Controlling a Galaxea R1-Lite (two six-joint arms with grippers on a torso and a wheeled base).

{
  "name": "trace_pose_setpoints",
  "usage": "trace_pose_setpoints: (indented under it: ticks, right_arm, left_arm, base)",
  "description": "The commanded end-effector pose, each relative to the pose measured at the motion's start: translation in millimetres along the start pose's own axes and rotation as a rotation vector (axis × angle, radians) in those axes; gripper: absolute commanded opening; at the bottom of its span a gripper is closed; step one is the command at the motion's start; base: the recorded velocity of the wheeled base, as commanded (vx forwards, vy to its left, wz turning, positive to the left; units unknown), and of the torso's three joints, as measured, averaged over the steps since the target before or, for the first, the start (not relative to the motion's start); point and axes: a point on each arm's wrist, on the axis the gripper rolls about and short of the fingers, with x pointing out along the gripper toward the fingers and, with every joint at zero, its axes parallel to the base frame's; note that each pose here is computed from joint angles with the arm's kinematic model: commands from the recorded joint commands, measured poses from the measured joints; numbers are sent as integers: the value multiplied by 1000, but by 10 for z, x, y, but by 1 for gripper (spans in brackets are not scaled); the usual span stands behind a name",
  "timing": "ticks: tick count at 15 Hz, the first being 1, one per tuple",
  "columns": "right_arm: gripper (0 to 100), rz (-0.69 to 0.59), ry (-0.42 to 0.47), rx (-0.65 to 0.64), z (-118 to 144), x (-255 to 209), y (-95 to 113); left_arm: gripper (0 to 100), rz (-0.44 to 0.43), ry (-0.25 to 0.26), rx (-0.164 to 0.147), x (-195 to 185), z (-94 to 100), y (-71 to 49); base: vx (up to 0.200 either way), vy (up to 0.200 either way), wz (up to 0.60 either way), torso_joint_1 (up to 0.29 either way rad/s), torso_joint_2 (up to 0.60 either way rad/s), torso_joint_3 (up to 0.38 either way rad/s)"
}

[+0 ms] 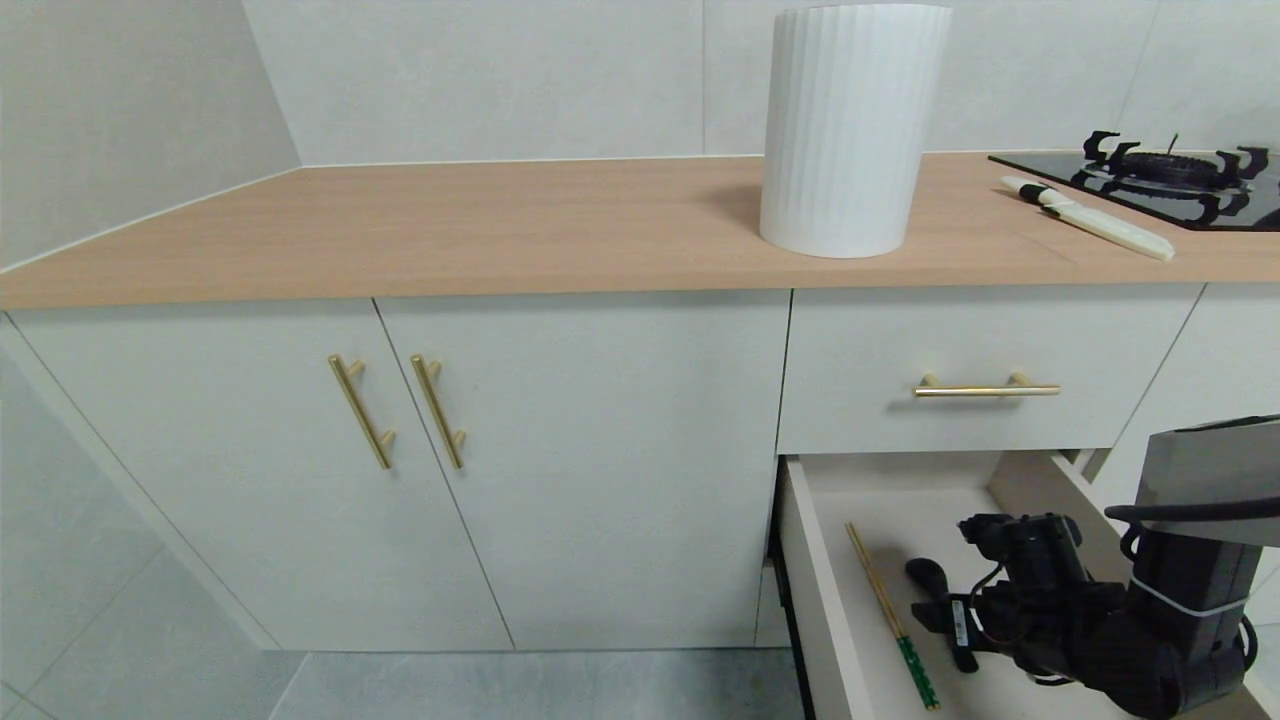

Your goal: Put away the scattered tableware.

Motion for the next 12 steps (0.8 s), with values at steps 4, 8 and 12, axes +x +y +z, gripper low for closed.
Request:
trace_pose_setpoints:
  ticks: [4, 8, 12]
  right_arm:
    - [100, 8, -63, -3, 112, -274, 12]
    - [100, 41, -133, -14, 212, -678, 58]
    - [100, 52, -119, -24, 241, -1095, -4]
  left_arm:
    - [100, 1, 1, 0, 1, 0, 0]
    - [100, 1, 1, 0, 1, 0, 0]
    - [100, 1, 1, 0, 1, 0, 0]
  base:
    - [0, 0, 0, 0, 0, 0]
    - [0, 0, 0, 0, 0, 0]
    - [0, 0, 0, 0, 0, 0]
